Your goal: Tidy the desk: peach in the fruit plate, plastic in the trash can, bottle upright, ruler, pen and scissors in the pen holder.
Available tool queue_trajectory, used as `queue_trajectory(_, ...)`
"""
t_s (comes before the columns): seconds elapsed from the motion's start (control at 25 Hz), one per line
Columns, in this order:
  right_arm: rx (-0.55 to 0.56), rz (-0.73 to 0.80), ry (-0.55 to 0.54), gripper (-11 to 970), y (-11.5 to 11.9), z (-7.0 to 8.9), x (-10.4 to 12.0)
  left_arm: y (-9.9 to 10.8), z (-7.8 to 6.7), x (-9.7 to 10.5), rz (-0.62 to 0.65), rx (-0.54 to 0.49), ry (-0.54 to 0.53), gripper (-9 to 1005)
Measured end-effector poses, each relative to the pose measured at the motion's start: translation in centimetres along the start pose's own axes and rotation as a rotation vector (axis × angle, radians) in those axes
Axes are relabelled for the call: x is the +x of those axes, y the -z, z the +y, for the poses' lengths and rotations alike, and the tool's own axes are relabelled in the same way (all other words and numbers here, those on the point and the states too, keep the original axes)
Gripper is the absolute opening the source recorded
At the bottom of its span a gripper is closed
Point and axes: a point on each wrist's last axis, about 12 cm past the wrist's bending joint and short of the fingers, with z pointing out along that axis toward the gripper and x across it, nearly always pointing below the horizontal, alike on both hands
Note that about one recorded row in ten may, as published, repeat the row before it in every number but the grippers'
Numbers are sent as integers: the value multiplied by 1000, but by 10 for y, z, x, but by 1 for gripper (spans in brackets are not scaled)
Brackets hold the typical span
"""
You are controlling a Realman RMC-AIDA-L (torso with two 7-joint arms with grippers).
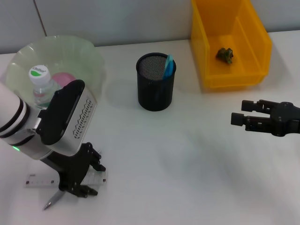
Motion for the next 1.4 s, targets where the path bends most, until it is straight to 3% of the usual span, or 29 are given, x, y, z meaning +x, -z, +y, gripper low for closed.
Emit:
queue_trajectory(0.16, -2, 0, -2, 836, -1, 0, 1, 3, 3, -3, 0, -12, -11, 647)
queue_trajectory(0.4, -3, 0, -4, 836, -2, 0, 1, 5, 4, -7, 2, -11, -27, 459)
queue_trajectory(0.6, -2, -1, -4, 833, -2, -1, 1, 13, 2, -16, -36, -18, -41, 383)
queue_trajectory(0.8, -1, -3, -5, 831, -1, -1, 1, 29, -5, -32, -106, -39, -57, 384)
queue_trajectory(1.0, -1, -5, 5, 828, 2, 0, 2, 60, -13, -52, -325, -146, -82, 384)
queue_trajectory(1.16, 0, -5, 8, 826, 2, 0, 2, 73, -16, -60, -504, -250, -85, 384)
queue_trajectory(1.4, 3, -9, 13, 823, 5, 0, 4, 82, -7, -66, -736, -441, -56, 384)
